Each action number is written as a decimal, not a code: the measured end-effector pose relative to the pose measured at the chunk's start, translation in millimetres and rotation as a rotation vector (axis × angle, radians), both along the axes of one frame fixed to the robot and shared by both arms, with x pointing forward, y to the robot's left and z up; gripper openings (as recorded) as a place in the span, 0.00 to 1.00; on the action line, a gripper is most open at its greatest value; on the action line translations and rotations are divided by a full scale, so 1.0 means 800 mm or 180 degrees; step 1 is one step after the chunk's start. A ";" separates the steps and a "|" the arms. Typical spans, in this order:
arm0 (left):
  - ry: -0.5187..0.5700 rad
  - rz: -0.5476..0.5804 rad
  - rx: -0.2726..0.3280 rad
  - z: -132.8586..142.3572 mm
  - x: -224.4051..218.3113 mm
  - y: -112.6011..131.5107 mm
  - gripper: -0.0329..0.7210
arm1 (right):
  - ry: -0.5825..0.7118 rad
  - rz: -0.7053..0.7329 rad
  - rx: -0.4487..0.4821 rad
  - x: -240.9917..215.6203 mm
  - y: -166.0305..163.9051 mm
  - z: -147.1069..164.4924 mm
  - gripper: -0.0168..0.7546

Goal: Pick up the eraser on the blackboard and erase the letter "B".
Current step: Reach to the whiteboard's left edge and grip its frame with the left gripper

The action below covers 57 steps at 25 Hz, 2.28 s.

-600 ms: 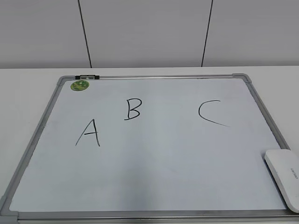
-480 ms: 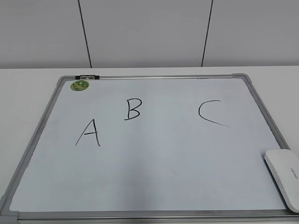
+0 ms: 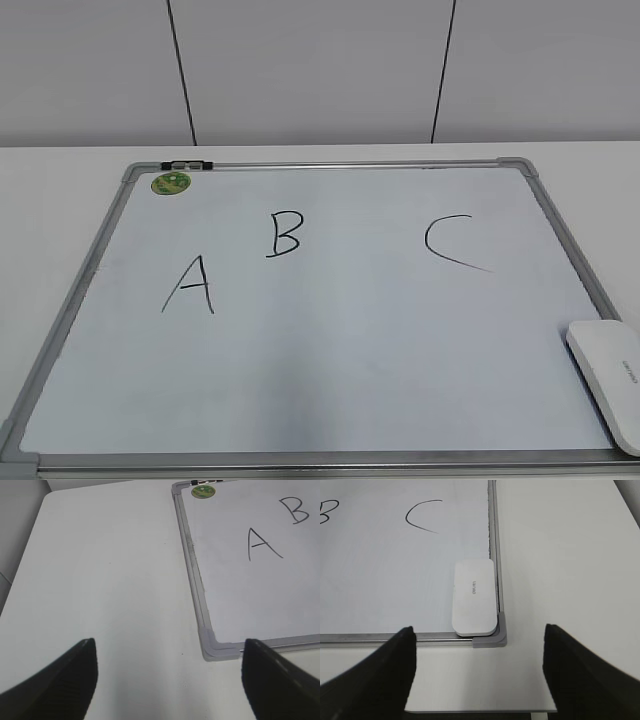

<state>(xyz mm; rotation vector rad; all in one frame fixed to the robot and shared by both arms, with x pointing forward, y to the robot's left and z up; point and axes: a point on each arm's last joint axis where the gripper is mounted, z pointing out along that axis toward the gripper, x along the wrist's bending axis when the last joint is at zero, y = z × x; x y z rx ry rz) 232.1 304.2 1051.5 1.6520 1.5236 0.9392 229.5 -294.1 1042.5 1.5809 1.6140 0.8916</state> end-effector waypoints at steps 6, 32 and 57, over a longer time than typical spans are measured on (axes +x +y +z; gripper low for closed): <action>0.0000 0.0000 0.0000 0.000 0.000 0.000 0.89 | 0.0000 0.0000 0.0000 0.000 0.000 0.000 0.78; 0.0730 -0.0043 -0.0075 -0.006 0.185 -0.013 0.80 | 0.0000 0.0000 0.0000 0.000 0.000 0.000 0.78; 0.2426 0.0010 -0.0223 -0.084 0.421 -0.030 0.70 | 0.0000 0.0000 0.0000 0.000 0.000 0.000 0.78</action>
